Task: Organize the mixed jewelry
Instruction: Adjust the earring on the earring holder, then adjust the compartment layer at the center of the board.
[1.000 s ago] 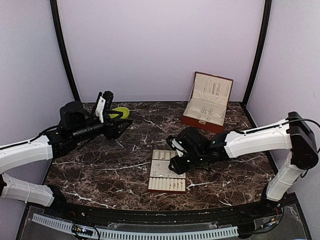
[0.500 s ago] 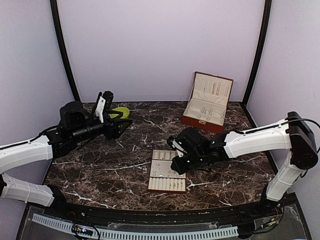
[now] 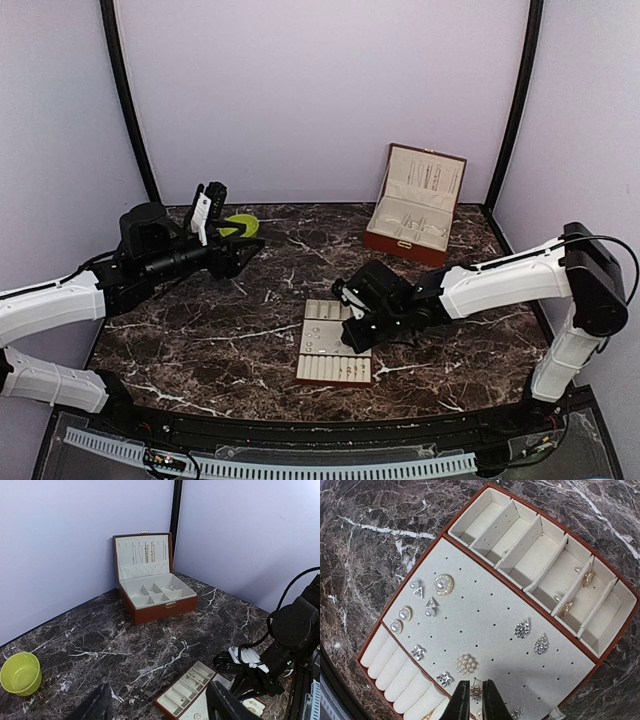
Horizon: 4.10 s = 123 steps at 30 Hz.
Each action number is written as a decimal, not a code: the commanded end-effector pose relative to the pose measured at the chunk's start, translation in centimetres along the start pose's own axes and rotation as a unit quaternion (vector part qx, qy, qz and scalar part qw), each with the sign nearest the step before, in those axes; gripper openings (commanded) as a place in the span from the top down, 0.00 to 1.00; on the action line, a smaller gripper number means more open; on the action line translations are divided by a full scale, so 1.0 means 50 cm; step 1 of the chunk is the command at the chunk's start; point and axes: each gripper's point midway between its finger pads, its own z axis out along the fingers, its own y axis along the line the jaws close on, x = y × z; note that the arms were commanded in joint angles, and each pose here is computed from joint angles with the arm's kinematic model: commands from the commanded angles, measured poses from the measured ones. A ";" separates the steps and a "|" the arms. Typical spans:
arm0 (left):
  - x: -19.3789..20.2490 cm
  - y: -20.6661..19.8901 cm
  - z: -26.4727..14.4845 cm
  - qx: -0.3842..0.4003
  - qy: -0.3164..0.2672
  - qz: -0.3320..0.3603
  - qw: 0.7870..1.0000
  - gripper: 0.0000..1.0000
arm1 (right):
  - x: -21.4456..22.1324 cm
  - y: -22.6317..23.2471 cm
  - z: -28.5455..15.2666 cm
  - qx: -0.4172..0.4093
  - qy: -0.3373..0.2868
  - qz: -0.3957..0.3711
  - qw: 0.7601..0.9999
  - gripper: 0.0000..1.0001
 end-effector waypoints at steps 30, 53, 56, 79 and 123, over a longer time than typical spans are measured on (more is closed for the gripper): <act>-0.008 0.010 -0.011 -0.016 -0.011 0.006 1.000 0.33 | 0.000 -0.020 0.014 0.030 -0.012 0.013 0.999 0.86; 0.010 0.027 0.004 -0.034 0.013 0.001 0.999 0.33 | -0.025 -0.182 -0.047 0.064 -0.074 0.182 0.978 0.65; 0.012 0.027 0.006 -0.034 0.015 0.001 0.999 0.33 | -0.027 -0.185 -0.033 0.065 -0.069 0.185 0.978 0.65; 0.019 0.030 0.010 -0.036 0.022 0.000 0.999 0.33 | -0.079 -0.214 0.008 0.090 -0.077 0.185 0.976 0.71; 0.020 0.027 0.009 -0.033 0.022 -0.002 0.999 0.33 | -0.272 -0.091 0.104 -0.010 -0.106 -0.166 0.980 0.89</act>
